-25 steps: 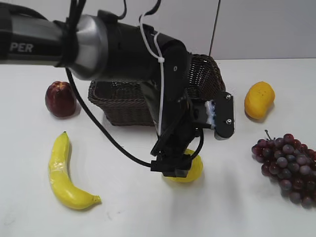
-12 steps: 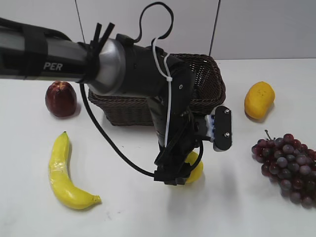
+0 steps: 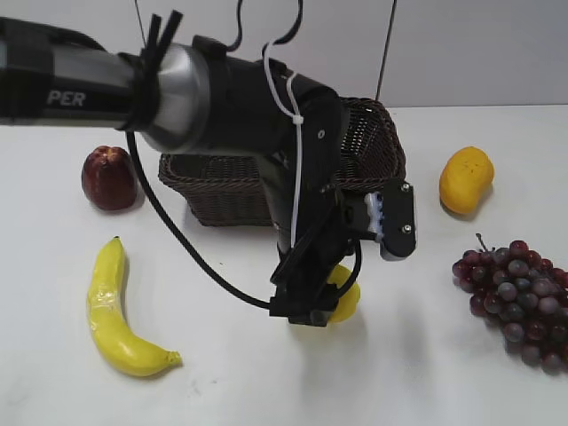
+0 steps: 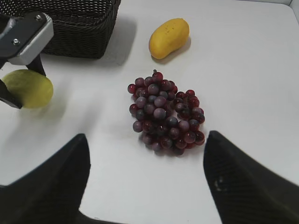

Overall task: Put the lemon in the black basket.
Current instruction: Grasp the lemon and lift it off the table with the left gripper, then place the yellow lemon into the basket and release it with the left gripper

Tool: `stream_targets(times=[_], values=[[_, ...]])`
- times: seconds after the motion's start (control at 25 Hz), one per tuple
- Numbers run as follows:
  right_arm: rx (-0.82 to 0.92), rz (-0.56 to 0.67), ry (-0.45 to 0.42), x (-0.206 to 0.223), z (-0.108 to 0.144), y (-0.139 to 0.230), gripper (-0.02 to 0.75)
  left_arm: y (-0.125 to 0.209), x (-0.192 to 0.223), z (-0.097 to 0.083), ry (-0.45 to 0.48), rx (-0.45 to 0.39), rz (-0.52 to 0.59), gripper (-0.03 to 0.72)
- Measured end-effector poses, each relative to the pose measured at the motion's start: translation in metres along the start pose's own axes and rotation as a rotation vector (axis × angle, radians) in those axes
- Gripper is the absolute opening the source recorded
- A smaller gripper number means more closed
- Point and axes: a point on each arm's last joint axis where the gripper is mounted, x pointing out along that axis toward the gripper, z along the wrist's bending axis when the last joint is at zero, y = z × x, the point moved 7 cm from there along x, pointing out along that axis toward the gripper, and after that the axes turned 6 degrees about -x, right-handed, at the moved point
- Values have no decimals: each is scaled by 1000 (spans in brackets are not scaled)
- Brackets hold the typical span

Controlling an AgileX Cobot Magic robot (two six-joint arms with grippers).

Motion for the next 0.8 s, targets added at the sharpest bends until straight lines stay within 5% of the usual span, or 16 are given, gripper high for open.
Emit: stream_targets(times=[0.28,0.52,0.8], values=[[0,0,0,0,0,0,571,-7,-46,22,-124,-90,-35,552],[0,0,0,0,0,0,571,-9,-96,75,-291,-223,-117,551],[0,0,0,0,0,0,571,8,-147,147,-507,-459,-359,551]])
